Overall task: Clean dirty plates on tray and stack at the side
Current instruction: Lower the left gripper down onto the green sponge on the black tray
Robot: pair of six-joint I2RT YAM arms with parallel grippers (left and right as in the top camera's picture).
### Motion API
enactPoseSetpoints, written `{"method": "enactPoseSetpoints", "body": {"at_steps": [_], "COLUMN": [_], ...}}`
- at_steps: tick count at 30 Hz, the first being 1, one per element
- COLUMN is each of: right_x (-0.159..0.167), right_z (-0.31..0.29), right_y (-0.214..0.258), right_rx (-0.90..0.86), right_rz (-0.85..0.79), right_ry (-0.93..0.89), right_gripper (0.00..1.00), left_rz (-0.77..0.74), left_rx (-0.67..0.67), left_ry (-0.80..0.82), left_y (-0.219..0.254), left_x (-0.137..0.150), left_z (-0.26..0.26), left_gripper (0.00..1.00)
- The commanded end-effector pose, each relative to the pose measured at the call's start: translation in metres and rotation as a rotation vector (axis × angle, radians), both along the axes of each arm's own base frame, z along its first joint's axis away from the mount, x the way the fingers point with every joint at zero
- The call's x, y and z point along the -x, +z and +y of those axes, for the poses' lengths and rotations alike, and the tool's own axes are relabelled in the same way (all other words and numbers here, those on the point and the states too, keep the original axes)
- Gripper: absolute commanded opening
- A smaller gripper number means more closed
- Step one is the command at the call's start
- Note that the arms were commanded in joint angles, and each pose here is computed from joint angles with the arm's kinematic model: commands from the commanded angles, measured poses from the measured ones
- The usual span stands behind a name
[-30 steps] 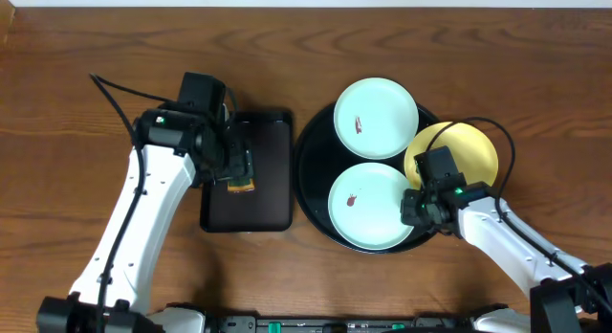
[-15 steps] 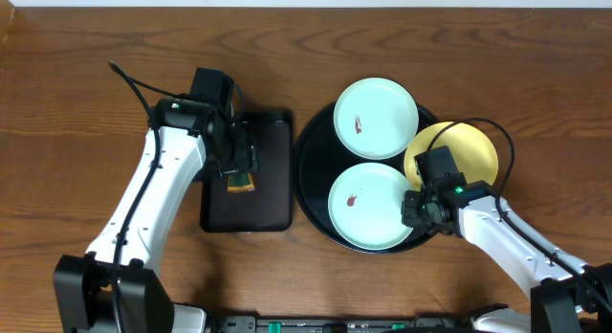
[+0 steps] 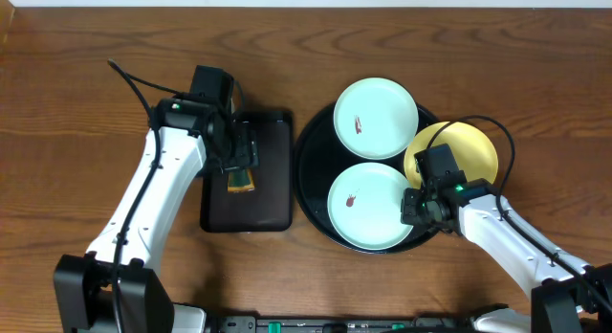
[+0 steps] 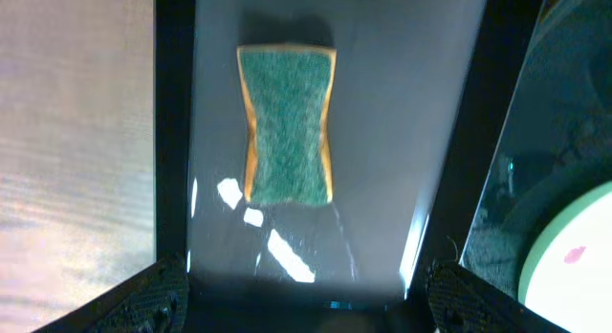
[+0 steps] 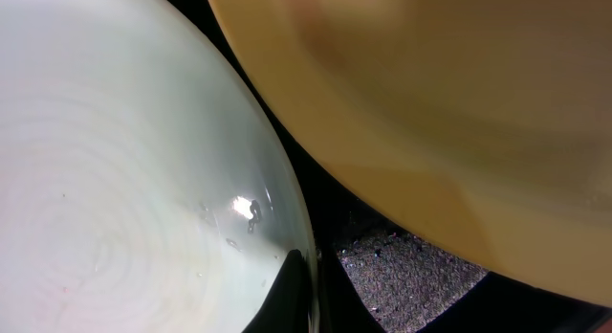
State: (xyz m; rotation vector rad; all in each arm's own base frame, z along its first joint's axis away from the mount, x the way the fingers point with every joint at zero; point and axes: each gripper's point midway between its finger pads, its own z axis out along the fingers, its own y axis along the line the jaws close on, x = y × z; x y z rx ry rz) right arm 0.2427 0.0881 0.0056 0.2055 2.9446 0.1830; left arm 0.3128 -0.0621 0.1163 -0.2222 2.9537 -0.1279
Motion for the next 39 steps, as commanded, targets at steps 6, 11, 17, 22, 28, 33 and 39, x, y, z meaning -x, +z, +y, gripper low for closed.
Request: {"method": "enactPoseSetpoints", "body": {"at_steps": [6, 11, 17, 22, 28, 33, 39], "right_x": [-0.006, -0.005, -0.006, -0.005, -0.005, -0.005, -0.005], "right_z": [-0.002, -0.002, -0.002, -0.002, -0.002, -0.002, -0.002], "right_y": [0.002, 0.002, 0.002, 0.002, 0.002, 0.002, 0.002], "right_rx": [0.032, 0.032, 0.032, 0.032, 0.032, 0.032, 0.032], "right_rz": [-0.021, -0.021, -0.021, -0.021, -0.021, -0.021, -0.021], "right_ry": [0.010, 0.010, 0.010, 0.010, 0.010, 0.010, 0.010], "right_gripper": [0.01, 0.01, 0.01, 0.01, 0.01, 0.04, 0.06], "left_rz": [-0.019, -0.054, -0.070, -0.094, -0.080, -0.045, -0.046], "left_rx": [-0.031, -0.022, -0.019, -0.014, -0.006, -0.003, -0.003], "left_ry": [0.026, 0.037, 0.037, 0.039, 0.062, 0.059, 0.058], "left_y": [-0.045, -0.068, -0.091, -0.104, -0.111, -0.127, -0.124], "left_x": [0.003, 0.002, 0.008, 0.010, 0.009, 0.010, 0.009], "left_z": [0.007, 0.006, 0.007, 0.008, 0.007, 0.005, 0.005], "left_gripper": [0.81, 0.81, 0.81, 0.81, 0.75, 0.74, 0.08]}}
